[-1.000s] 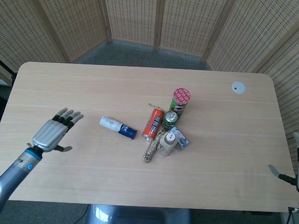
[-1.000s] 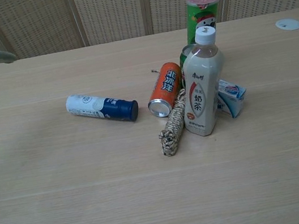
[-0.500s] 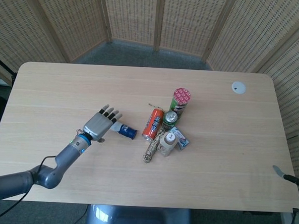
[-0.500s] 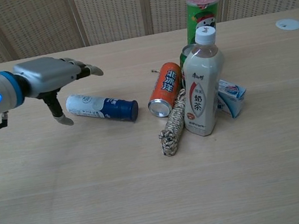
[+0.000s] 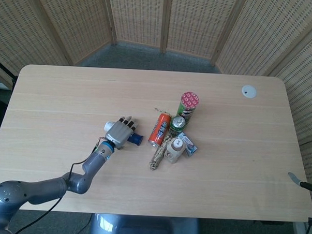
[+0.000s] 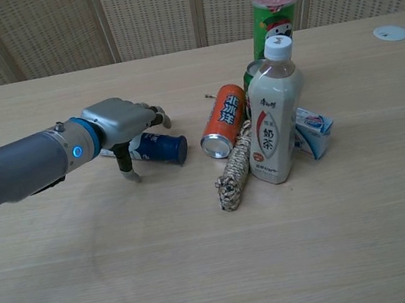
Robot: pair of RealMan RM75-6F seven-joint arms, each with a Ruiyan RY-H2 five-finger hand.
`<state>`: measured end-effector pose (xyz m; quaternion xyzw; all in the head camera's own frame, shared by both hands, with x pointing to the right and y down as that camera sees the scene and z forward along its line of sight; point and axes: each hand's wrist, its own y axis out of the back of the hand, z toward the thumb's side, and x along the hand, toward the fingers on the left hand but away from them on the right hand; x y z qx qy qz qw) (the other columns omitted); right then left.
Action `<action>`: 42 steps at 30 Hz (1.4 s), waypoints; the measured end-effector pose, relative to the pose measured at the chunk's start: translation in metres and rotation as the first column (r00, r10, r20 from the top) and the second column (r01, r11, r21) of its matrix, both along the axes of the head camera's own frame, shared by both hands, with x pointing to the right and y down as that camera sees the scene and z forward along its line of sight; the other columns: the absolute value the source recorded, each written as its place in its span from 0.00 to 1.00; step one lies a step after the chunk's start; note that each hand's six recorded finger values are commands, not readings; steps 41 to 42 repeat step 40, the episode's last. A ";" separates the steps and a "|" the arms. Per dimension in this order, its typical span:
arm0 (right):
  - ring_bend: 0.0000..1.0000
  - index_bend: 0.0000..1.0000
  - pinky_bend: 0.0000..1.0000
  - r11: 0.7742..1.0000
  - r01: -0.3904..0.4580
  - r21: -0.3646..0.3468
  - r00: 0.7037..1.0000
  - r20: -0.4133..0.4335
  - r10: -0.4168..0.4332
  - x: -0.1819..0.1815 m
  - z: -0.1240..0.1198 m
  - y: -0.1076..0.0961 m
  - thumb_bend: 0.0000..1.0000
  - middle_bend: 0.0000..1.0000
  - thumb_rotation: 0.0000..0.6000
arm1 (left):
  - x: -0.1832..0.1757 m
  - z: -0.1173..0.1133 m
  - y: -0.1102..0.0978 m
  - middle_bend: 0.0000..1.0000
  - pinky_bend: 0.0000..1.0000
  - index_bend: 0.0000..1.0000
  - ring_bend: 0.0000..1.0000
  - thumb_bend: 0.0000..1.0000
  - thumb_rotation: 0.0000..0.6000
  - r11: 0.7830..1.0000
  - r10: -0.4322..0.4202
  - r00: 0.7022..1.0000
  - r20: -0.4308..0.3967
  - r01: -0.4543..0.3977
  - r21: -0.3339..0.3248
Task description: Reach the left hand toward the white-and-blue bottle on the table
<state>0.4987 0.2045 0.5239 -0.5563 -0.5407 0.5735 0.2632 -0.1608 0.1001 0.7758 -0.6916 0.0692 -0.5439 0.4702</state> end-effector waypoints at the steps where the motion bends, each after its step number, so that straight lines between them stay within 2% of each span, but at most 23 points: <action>1: 0.00 0.00 0.00 1.000 -0.001 -0.002 1.000 0.006 0.001 0.001 0.000 0.000 0.00 0.00 0.91 | 0.001 0.001 0.000 0.38 0.53 0.49 0.50 0.00 1.00 1.000 0.003 1.000 0.003 -0.003 0.009; 3: 0.00 0.00 0.00 1.000 -0.001 -0.001 1.000 0.012 0.001 0.001 0.000 -0.001 0.00 0.00 0.91 | 0.002 0.005 0.002 0.48 0.61 0.59 0.60 0.00 1.00 1.000 0.005 1.000 0.008 -0.005 0.026; 8: 0.00 0.00 0.00 1.000 0.002 0.000 1.000 0.015 -0.002 0.000 0.000 -0.001 0.00 0.00 0.92 | 0.004 0.012 0.005 0.61 0.71 0.71 0.71 0.00 1.00 0.999 0.008 1.000 0.018 -0.009 0.050; 14: 0.00 0.00 0.00 1.000 0.001 0.006 1.000 0.015 -0.001 0.000 -0.001 -0.001 0.00 0.00 0.91 | 0.002 0.003 0.002 0.63 0.72 0.73 0.73 0.00 1.00 0.997 0.001 1.000 -0.013 0.000 0.074; 19: 0.00 0.00 0.00 1.000 0.002 0.011 1.000 0.020 -0.002 -0.001 -0.003 -0.001 0.00 0.00 0.92 | 0.001 -0.022 -0.008 0.63 0.72 0.74 0.73 0.00 1.00 0.994 0.000 0.998 -0.068 0.008 0.110; 23: 0.00 0.00 0.00 1.000 0.007 0.015 1.000 0.026 -0.008 -0.002 -0.005 -0.001 0.00 0.00 0.91 | 0.001 -0.056 -0.019 0.64 0.73 0.74 0.73 0.00 1.00 0.988 0.006 0.992 -0.124 0.013 0.152; 29: 0.00 0.00 0.00 1.000 0.019 0.025 0.999 0.034 -0.020 -0.007 -0.008 -0.001 0.00 0.00 0.91 | -0.002 -0.131 -0.043 0.64 0.72 0.74 0.73 0.00 1.00 0.969 0.019 0.979 -0.204 0.032 0.245; 36: 0.00 0.00 0.00 1.000 0.018 0.015 0.999 0.034 -0.018 -0.006 -0.007 0.000 0.00 0.00 0.90 | -0.020 -0.236 -0.081 0.65 0.72 0.75 0.75 0.00 1.00 0.913 0.011 0.971 -0.237 0.087 0.400; 39: 0.00 0.00 0.00 1.000 0.023 0.016 0.999 0.037 -0.024 -0.008 -0.007 0.000 0.00 0.00 0.91 | -0.028 -0.263 -0.091 0.65 0.73 0.75 0.75 0.00 1.00 0.891 -0.003 0.973 -0.233 0.108 0.441; 42: 0.00 0.00 0.00 1.000 0.025 0.015 0.999 0.037 -0.025 -0.009 -0.007 0.000 0.00 0.00 0.91 | -0.030 -0.267 -0.093 0.65 0.73 0.75 0.75 0.00 1.00 0.888 -0.011 0.971 -0.237 0.118 0.444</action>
